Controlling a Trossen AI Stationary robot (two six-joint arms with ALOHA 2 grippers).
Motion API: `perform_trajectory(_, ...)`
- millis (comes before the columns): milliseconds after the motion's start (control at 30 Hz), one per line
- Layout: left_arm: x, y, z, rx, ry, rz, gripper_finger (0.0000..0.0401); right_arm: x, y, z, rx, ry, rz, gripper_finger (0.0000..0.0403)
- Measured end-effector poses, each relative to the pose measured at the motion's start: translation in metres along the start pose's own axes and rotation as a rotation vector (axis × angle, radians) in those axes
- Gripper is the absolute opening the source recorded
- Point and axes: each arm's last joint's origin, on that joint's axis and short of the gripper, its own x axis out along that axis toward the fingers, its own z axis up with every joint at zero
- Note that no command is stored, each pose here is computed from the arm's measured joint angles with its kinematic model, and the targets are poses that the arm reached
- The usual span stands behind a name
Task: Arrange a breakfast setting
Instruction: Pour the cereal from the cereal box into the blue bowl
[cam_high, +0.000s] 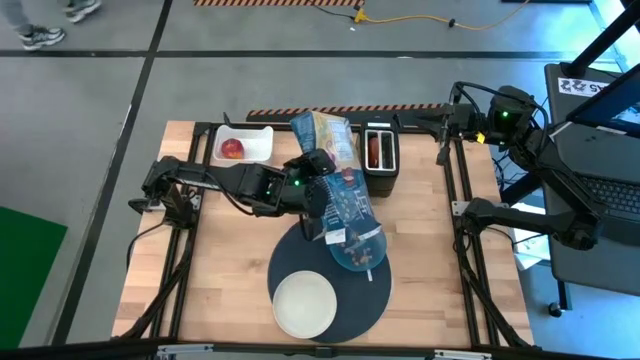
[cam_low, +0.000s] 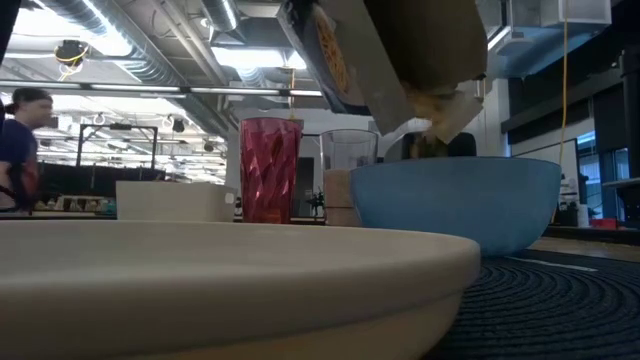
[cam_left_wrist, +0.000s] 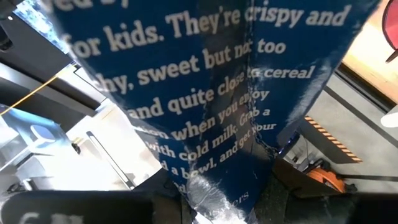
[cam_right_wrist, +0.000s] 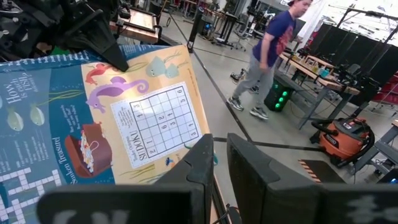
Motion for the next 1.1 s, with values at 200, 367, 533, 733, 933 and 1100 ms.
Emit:
perform_trajectory(200,0.0021,0.0001,-0.001,-0.002,0.002,-0.004,0.0106,-0.0001,0.0,0.0,0.0,0.0,0.0,0.005)
perform_trajectory(367,0.0039,0.0002,-0.0021,0.003,0.01,-0.007,0.0106,-0.0001,0.0,0.0,0.0,0.0,0.0,0.005)
perform_trajectory(533,0.0039,0.0002,-0.002,0.039,0.009,-0.007,0.0106,-0.0001,0.0,0.0,0.0,0.0,0.0,0.005)
perform_trajectory(733,0.0036,0.0003,-0.002,0.043,0.008,-0.006,0.0106,-0.0001,0.0,0.0,0.0,0.0,0.0,0.005)
perform_trajectory(933,0.0032,0.0049,-0.0013,0.044,0.016,0.02,0.0106,-0.0001,0.0,0.0,0.0,0.0,0.0,0.005)
perform_trajectory(1100,0.002,0.0092,-0.0008,0.029,0.021,0.045,0.0106,-0.0001,0.0001,0.0,0.0,0.0,0.001,0.005)
